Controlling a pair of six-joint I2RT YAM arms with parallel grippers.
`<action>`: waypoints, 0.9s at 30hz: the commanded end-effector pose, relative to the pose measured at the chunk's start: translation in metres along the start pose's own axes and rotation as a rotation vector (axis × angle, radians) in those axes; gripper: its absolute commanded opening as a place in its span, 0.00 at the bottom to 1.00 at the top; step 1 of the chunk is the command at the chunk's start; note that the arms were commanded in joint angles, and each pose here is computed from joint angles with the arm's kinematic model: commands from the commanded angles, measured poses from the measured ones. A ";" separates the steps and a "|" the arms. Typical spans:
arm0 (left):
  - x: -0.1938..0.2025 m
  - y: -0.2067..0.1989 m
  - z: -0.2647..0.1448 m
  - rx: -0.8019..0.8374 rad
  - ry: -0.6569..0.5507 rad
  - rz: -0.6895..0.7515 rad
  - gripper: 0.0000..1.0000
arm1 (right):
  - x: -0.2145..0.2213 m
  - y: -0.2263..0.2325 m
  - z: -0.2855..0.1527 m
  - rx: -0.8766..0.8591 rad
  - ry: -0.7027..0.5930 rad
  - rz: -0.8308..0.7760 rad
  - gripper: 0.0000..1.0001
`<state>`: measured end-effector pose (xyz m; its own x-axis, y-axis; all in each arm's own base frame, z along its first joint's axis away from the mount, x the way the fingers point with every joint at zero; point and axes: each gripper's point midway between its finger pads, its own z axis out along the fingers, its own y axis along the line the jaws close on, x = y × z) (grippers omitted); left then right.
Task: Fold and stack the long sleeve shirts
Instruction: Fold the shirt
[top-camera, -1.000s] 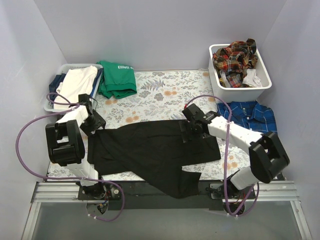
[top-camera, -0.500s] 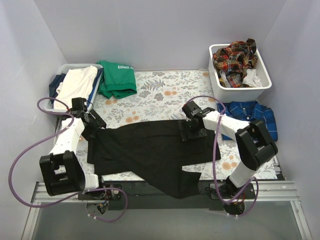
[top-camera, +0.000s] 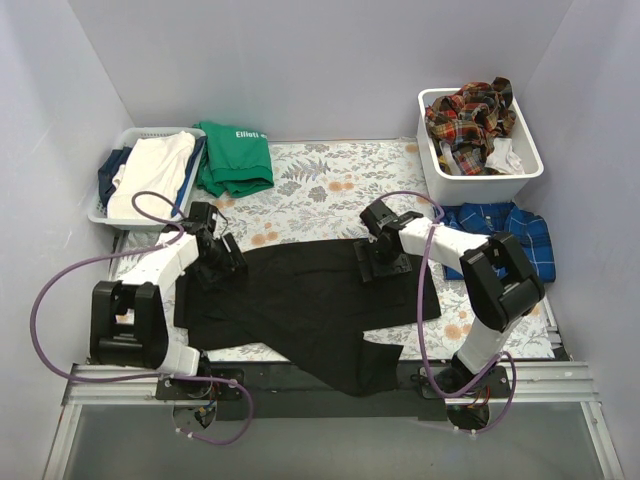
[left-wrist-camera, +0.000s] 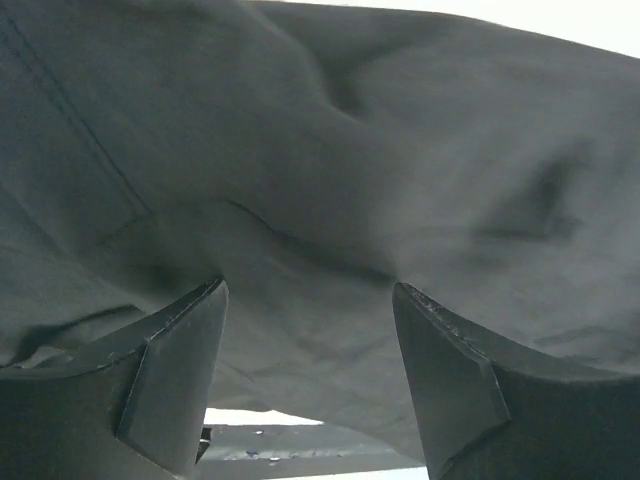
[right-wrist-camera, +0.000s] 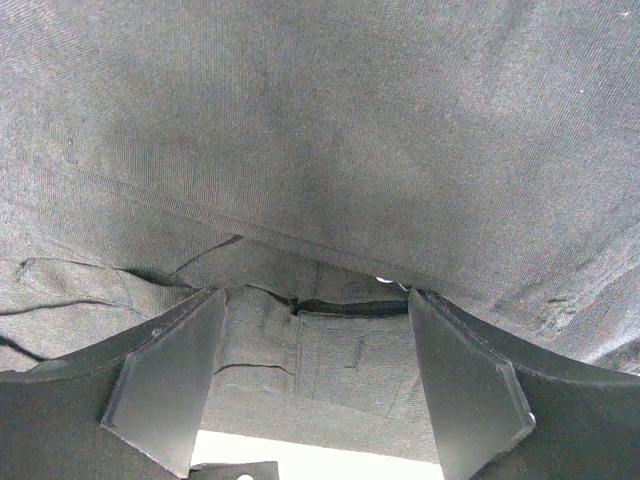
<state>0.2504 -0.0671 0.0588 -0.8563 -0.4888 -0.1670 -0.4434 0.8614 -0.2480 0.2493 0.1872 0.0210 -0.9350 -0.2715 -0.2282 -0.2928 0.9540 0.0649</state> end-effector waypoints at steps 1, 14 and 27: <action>0.009 0.019 0.018 -0.112 0.052 -0.046 0.66 | -0.015 0.004 0.008 -0.025 -0.010 0.013 0.82; -0.067 -0.008 0.069 -0.191 0.018 -0.031 0.68 | -0.067 -0.013 0.029 -0.030 -0.021 0.041 0.81; -0.147 -0.059 0.058 -0.124 -0.101 0.019 0.68 | -0.148 -0.013 -0.016 -0.014 -0.228 -0.007 0.78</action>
<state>0.3970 -0.0568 0.0251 -0.8500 -0.4951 -0.1799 -0.4858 0.8688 -0.0958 0.3640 0.2034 0.0278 -0.9216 -0.2326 -0.3108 -0.2698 0.9594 0.0820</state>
